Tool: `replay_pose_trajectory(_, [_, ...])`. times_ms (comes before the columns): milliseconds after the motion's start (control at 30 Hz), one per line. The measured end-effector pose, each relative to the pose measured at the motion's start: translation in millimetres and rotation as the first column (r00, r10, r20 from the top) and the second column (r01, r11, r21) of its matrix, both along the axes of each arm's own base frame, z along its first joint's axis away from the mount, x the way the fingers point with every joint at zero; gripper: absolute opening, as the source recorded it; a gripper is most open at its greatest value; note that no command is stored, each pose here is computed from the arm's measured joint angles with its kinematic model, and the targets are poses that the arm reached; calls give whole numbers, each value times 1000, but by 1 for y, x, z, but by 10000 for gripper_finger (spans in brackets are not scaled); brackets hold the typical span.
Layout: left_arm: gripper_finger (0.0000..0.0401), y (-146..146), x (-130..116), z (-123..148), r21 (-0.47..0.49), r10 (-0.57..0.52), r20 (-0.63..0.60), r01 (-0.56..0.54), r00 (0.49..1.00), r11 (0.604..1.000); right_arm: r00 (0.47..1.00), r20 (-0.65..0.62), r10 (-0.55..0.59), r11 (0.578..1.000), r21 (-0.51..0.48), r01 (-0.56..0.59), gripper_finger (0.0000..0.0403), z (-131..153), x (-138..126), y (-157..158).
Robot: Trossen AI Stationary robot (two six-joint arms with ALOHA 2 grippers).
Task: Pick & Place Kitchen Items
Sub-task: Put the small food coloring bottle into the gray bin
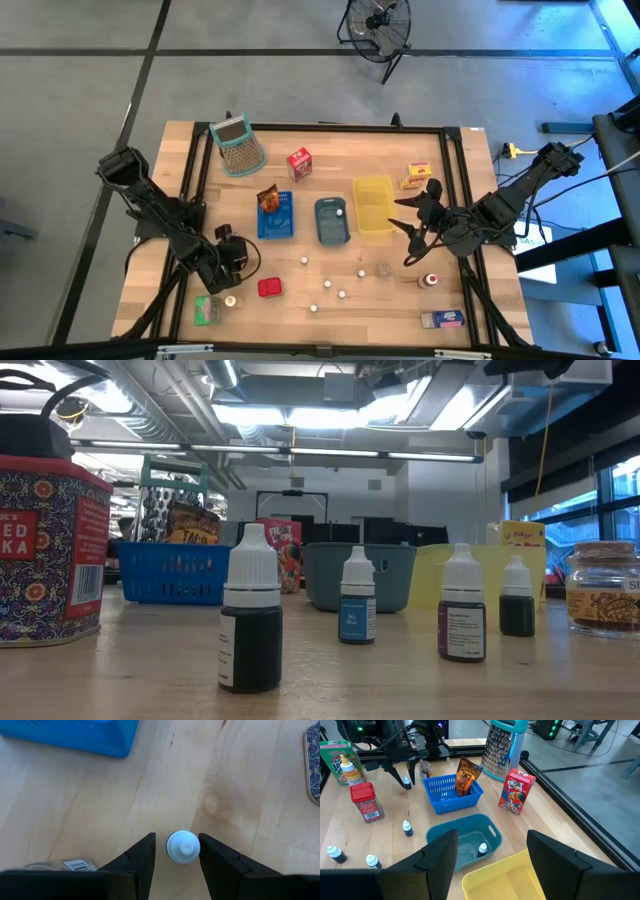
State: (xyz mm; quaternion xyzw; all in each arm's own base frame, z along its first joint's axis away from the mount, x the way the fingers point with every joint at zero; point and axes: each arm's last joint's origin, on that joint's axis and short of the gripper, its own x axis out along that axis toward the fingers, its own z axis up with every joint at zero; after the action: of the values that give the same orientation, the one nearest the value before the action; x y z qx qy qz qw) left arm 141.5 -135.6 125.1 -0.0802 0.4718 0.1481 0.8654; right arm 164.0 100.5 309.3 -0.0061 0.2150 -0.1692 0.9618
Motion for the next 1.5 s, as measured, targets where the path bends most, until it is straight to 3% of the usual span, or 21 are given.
replay_pose_trajectory(467, [78, 0, 0, 0, 8, -3, 4, 3, 1000, 1000, 999, -23, 42, 999, 17, -41, 240, -1, 0, 1])
replay_pose_trajectory(733, [77, 0, 0, 0, -4, -7, -8, 7, 1000, 1000, 999, 17, 43, 998, 47, -44, 240, 3, 2, 3])
replay_pose_trajectory(933, [74, 0, 3, 7, -74, 3, -43, -6, 999, 997, 996, 19, 88, 993, 80, -89, 240, 4, 3, 5])
replay_pose_trajectory(1233, [74, -1, 23, 52, -41, -38, -93, 35, 995, 999, 992, -10, 124, 991, 57, -123, 240, 1, 6, 8])
replay_pose_trajectory(1500, [72, 3, 42, 124, 7, -80, -70, 81, 994, 997, 991, -18, 129, 991, 49, -128, 240, 0, 7, 9])
